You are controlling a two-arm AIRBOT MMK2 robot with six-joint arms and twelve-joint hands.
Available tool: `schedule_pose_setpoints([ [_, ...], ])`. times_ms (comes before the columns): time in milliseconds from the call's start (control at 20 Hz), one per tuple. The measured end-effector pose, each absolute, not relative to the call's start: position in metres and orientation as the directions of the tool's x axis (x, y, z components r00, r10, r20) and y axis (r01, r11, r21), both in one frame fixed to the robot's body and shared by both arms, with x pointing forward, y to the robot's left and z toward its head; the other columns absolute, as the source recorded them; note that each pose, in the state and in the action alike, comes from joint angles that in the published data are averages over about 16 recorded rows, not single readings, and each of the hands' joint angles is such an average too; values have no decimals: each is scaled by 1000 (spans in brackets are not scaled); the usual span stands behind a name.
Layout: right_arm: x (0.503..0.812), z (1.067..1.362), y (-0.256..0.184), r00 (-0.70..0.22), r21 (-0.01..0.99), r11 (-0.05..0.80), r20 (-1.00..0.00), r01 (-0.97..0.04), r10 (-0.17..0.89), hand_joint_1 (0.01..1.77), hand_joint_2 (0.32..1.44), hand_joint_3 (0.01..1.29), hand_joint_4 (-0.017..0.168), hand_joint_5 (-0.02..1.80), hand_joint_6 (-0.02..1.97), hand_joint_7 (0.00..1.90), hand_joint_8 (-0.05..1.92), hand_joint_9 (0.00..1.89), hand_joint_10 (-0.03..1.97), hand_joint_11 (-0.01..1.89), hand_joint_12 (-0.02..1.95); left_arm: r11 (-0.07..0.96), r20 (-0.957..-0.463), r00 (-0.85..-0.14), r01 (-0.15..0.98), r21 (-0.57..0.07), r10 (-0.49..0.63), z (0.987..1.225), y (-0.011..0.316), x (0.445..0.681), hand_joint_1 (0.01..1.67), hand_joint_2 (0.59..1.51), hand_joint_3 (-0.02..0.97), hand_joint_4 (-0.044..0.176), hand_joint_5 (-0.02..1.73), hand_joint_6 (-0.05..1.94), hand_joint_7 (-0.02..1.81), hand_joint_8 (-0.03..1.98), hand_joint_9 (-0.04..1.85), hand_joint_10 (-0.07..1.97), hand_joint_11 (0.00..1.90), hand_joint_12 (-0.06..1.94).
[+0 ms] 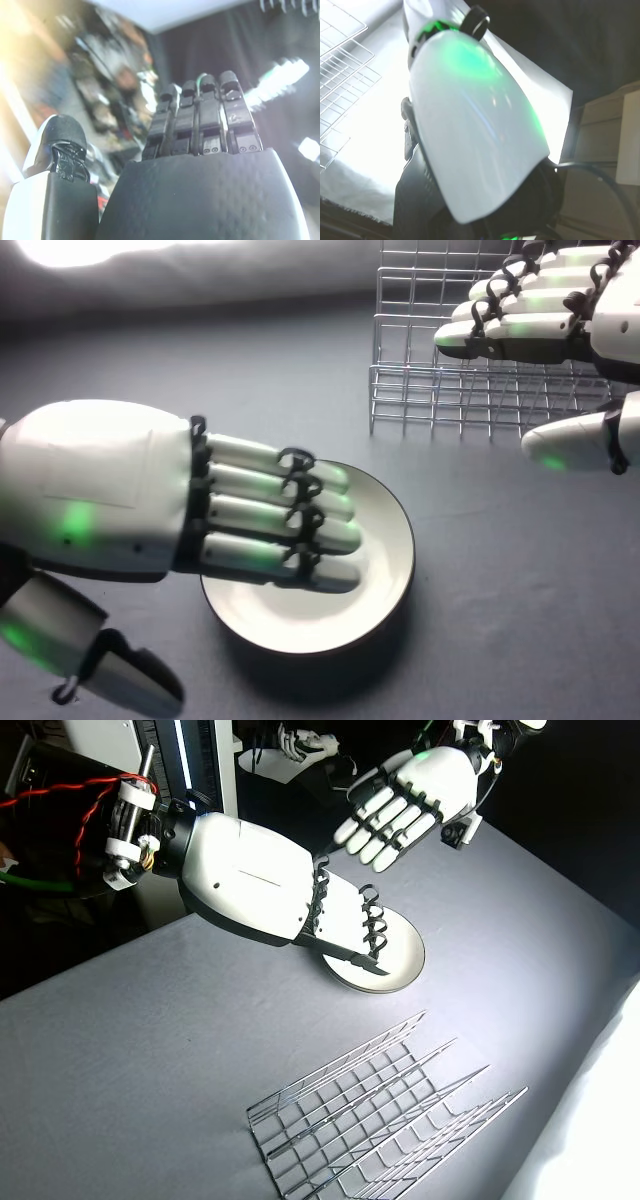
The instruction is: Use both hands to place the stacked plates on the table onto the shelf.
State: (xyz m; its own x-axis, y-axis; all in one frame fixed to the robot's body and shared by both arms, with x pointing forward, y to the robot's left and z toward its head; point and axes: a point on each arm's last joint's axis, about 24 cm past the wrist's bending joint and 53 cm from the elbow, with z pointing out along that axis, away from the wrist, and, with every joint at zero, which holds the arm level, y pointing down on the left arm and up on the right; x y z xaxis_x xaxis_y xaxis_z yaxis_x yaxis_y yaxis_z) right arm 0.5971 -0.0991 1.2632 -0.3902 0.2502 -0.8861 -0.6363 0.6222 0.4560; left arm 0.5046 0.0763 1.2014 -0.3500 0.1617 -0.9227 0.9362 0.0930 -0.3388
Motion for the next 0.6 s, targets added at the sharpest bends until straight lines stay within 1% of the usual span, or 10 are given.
schedule_pose_setpoints([
  [350,598,1262,-99,-379,437,626,-895,-645,234,13,1365,15,3,88,24,80,15,53,14,12,240,80,-916,-288,957,-277,279,1168,86,508,16,1223,10,2,50,-6,53,-5,47,7,28,64],
  [600,597,1262,-98,-372,424,626,-902,-654,222,13,1372,15,3,106,25,97,15,66,15,12,285,87,-906,-245,969,-229,344,1142,89,517,16,1216,11,3,65,4,64,0,55,7,28,67],
])
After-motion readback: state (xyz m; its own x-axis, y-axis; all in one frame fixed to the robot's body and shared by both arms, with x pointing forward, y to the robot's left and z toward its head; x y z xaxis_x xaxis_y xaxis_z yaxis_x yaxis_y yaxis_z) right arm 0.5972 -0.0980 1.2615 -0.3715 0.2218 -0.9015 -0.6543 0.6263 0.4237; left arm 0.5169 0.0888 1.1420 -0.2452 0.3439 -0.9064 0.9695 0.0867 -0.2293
